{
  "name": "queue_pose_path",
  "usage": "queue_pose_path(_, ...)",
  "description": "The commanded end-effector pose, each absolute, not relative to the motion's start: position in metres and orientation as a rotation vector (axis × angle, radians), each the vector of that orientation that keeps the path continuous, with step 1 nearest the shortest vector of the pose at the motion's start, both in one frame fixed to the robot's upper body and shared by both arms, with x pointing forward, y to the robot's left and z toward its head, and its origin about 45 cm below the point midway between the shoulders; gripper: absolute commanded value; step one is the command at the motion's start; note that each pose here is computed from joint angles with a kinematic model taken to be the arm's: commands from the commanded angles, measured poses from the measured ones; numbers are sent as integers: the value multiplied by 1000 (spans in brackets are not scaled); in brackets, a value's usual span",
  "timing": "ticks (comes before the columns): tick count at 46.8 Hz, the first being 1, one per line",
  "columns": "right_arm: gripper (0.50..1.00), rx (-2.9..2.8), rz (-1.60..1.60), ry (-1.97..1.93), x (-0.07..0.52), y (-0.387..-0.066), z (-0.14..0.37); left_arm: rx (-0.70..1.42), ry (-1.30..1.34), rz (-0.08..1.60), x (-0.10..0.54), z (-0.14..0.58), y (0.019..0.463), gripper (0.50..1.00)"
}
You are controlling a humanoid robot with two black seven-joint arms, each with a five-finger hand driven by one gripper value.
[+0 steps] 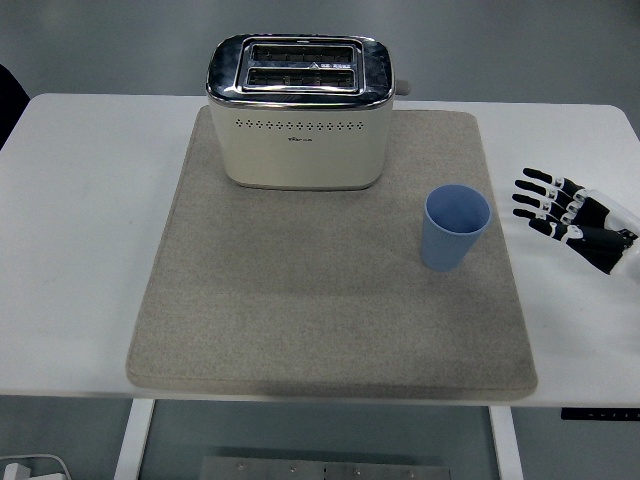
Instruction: Put the water cup in front of the bread machine
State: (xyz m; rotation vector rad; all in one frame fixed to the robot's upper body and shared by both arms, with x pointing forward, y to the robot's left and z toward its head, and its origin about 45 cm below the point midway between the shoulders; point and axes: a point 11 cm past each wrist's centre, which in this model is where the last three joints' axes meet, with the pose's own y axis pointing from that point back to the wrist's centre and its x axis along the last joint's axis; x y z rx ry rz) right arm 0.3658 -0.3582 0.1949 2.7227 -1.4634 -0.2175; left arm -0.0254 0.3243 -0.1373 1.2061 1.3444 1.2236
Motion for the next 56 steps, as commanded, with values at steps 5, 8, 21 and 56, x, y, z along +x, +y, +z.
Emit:
queue_pose_path(5,913,2741,-192,-1481,361,-355,192,1205,1345,1222,-25,-137,324,1000)
queue_pose_path(8,913,2744,-183,-1469,358,-353,188,1205,1345,1222,-25,-137,324,1000)
queue_pose_path(21,913,2751,-199,-1467,356,-337,177,1205,1345,1222,-25,-137,324,1000)
queue_pose_path(56,913,2805,-233,-1435,355,-276,152,1205,1345,1222,-25,-137,324,1000)
